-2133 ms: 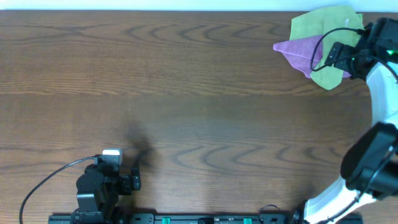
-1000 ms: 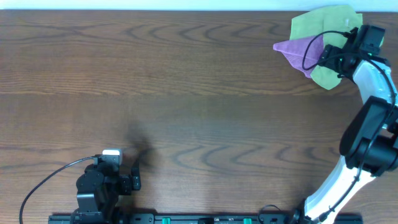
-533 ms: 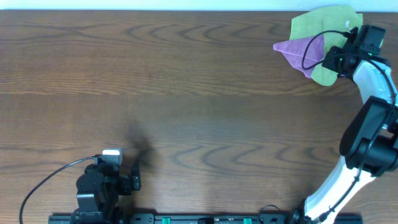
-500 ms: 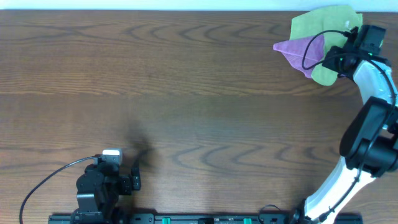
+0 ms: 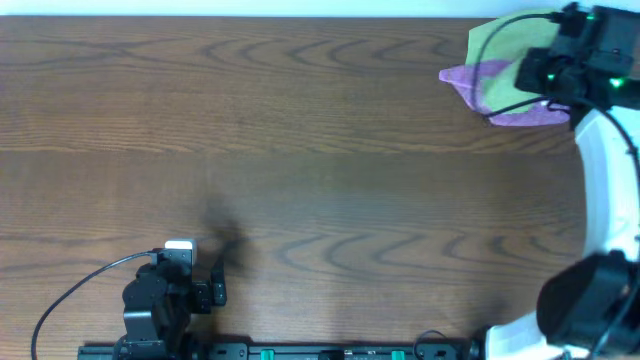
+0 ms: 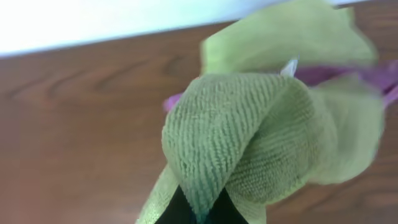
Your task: Fold the cloth
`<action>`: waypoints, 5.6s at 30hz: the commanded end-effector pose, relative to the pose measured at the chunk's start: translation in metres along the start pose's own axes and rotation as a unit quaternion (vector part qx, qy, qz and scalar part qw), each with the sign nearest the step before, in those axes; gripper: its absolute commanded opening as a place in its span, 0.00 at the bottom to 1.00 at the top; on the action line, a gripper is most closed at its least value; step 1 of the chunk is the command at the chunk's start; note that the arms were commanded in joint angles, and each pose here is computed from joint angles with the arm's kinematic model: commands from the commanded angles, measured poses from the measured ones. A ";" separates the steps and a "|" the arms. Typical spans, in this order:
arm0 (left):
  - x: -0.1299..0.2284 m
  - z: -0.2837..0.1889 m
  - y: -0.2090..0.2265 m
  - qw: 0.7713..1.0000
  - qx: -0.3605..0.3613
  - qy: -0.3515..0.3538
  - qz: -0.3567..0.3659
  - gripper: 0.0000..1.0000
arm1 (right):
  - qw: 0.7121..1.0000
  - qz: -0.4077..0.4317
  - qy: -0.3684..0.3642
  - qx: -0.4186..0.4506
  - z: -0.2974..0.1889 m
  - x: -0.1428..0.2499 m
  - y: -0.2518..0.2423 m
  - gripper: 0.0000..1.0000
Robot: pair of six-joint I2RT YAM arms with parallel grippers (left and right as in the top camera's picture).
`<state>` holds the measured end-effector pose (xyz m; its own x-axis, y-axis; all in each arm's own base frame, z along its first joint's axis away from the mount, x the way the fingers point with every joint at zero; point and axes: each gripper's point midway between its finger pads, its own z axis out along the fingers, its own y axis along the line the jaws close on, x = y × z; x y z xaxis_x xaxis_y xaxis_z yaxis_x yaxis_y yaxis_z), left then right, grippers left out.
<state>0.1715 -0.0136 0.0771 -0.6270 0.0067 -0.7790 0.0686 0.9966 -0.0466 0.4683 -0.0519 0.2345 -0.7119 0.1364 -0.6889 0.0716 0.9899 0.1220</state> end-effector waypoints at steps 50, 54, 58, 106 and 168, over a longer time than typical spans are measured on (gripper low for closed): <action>0.018 0.002 0.000 0.999 0.001 0.032 0.011 0.95 | 0.933 -0.250 0.144 -0.214 -0.071 0.199 0.251 0.01; 0.018 0.002 0.000 0.999 0.001 0.032 0.011 0.96 | 0.972 -0.177 0.099 -0.122 -0.031 0.161 0.190 0.07; 0.018 0.002 0.000 0.999 0.001 0.032 0.011 0.96 | 0.989 -0.110 0.077 -0.066 -0.017 0.133 0.138 0.95; 0.016 0.002 0.000 1.000 0.001 0.028 0.012 0.95 | 0.972 0.146 0.184 0.002 0.076 0.271 0.042 0.49; -0.030 -0.012 -0.059 0.970 0.177 0.010 -0.169 0.96 | 0.908 0.326 0.264 -0.020 -0.028 0.315 0.005 0.82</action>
<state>0.1774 -0.0669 0.0970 -0.6564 -0.2664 -0.7058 0.1335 0.8798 -0.4563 0.2296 -0.0195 0.0425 -0.7471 0.6596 -0.0820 0.6072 0.7274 0.3196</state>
